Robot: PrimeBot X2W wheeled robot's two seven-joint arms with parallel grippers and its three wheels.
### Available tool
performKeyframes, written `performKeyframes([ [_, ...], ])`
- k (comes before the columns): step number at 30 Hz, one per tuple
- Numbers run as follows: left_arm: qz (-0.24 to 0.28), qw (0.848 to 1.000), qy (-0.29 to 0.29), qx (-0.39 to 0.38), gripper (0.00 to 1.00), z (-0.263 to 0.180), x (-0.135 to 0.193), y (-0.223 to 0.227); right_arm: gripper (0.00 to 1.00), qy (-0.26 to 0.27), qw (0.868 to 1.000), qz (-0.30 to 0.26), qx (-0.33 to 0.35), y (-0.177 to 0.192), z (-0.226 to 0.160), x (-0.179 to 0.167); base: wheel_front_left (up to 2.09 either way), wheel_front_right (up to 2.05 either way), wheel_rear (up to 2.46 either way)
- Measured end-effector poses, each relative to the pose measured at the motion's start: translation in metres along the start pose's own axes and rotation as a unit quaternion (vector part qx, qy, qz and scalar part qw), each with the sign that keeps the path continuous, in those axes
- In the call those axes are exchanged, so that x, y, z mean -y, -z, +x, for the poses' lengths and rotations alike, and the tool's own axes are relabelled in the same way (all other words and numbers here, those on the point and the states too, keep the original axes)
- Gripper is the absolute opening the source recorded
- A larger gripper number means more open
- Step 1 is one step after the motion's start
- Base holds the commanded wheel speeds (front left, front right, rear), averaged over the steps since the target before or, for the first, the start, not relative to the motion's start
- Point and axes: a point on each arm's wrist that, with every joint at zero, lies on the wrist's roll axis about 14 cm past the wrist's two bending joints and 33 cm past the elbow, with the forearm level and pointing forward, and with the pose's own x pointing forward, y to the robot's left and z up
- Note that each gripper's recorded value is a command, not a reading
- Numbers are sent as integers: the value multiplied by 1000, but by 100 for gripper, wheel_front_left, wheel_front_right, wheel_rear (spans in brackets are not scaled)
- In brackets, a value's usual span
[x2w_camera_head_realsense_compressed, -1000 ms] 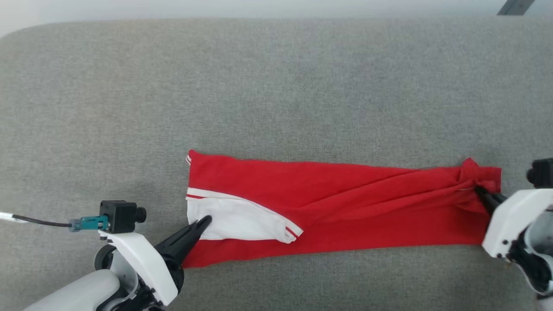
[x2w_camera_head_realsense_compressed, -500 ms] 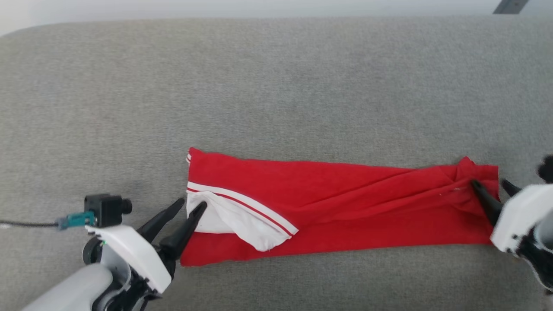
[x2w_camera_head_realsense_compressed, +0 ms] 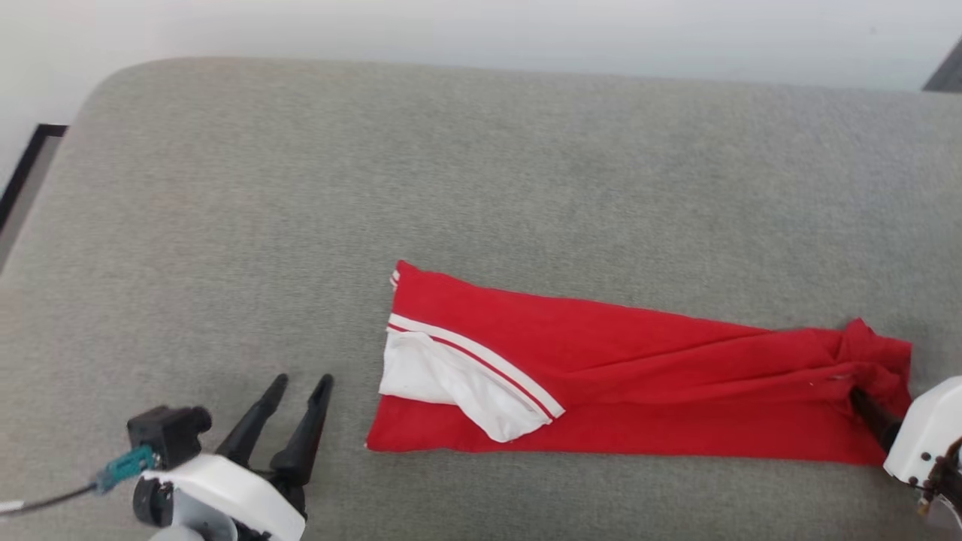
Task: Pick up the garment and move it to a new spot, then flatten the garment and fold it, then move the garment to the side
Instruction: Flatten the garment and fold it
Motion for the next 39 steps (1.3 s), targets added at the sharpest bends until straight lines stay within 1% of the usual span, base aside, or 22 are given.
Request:
performKeyframes([
  [4,55,997,-27,45,100,-15,-10,-19,100,0,1000,2,-7,0,2,0,0,0,0],
  [6,93,993,-33,60,100,-24,-10,-25,100,2,1000,4,-10,1,2,1,0,0,0],
  [7,104,991,-38,71,100,-27,-10,-29,100,3,1000,5,-11,1,1,2,0,0,0],
  [12,156,981,-42,112,100,-39,2,-46,100,8,1000,11,-19,3,1,5,0,0,0],
  [13,170,978,-38,115,100,-41,6,-47,78,9,1000,13,-22,4,1,6,0,0,0],
  [14,171,977,-39,121,100,-42,9,-49,45,10,1000,16,-23,4,1,7,0,0,0],
  [15,171,977,-39,123,100,-43,10,-49,33,11,1000,18,-23,4,1,8,0,0,0],
  [16,182,975,-37,122,100,-45,11,-49,6,13,999,17,-24,5,1,9,0,0,0],
  [17,188,974,-38,124,100,-46,12,-51,0,14,999,19,-26,6,1,9,0,0,0],
  [21,189,974,-39,120,100,-47,11,-48,0,14,999,24,-24,6,1,10,0,0,0],
  [27,194,975,-27,106,100,-42,15,-40,0,23,999,40,12,-7,-5,20,0,0,0],
  [32,194,975,-2,104,100,-34,27,-38,0,60,995,54,56,-28,-23,53,0,0,0],
  [34,186,977,12,107,100,-29,35,-40,0,78,993,54,67,-35,-31,68,0,0,0],
  [39,190,976,33,102,100,-20,42,-39,0,132,984,61,100,-58,-57,113,0,0,0],
])
